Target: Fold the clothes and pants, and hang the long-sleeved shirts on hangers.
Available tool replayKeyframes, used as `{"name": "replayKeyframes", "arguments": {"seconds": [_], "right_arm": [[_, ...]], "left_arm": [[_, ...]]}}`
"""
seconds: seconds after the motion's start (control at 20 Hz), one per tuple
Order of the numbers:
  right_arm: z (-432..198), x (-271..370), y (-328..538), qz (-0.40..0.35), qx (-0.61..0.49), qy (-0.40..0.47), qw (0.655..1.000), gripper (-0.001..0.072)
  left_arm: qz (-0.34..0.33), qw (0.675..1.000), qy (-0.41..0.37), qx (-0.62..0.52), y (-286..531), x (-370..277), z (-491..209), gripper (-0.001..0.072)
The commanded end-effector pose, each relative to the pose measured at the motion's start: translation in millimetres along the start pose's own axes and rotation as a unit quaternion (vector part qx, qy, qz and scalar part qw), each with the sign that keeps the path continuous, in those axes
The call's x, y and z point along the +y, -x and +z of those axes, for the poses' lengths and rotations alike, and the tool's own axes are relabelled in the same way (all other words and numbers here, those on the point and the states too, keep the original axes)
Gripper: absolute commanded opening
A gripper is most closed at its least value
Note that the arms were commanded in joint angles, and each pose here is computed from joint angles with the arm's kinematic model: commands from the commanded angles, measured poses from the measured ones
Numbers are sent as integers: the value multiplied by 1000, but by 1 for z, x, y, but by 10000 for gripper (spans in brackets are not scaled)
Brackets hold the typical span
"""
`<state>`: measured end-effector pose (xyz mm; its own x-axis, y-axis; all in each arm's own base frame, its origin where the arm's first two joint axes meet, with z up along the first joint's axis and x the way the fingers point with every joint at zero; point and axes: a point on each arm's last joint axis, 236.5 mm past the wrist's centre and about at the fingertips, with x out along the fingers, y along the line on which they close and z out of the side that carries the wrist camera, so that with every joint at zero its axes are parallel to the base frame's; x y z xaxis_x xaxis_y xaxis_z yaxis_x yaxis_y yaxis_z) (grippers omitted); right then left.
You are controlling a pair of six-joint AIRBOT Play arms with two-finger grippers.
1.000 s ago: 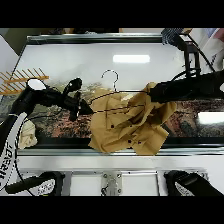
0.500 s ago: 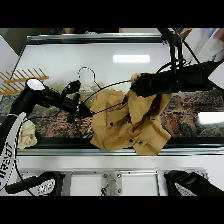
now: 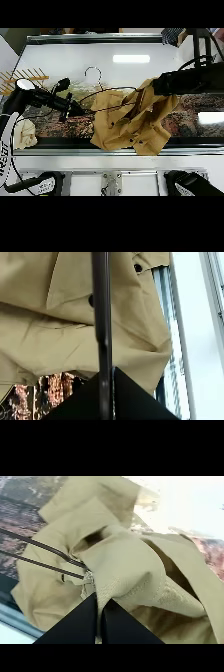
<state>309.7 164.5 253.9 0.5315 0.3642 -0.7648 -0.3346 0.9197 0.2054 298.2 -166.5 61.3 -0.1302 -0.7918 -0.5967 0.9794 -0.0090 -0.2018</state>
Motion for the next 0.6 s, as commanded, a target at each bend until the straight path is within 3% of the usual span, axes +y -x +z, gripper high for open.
{"name": "replayKeyframes", "arguments": {"seconds": [0.0, 0.55], "right_arm": [[-7, -28, 7, -60, 10, -10, 998, 20], [-54, 10, -7, 4, 126, 38, 991, 20]], "left_arm": [[0, 1000, 7, 22, 4, 0, -14, 10], [6, 1000, 7, 19, 4, 2, -12, 11]]}}
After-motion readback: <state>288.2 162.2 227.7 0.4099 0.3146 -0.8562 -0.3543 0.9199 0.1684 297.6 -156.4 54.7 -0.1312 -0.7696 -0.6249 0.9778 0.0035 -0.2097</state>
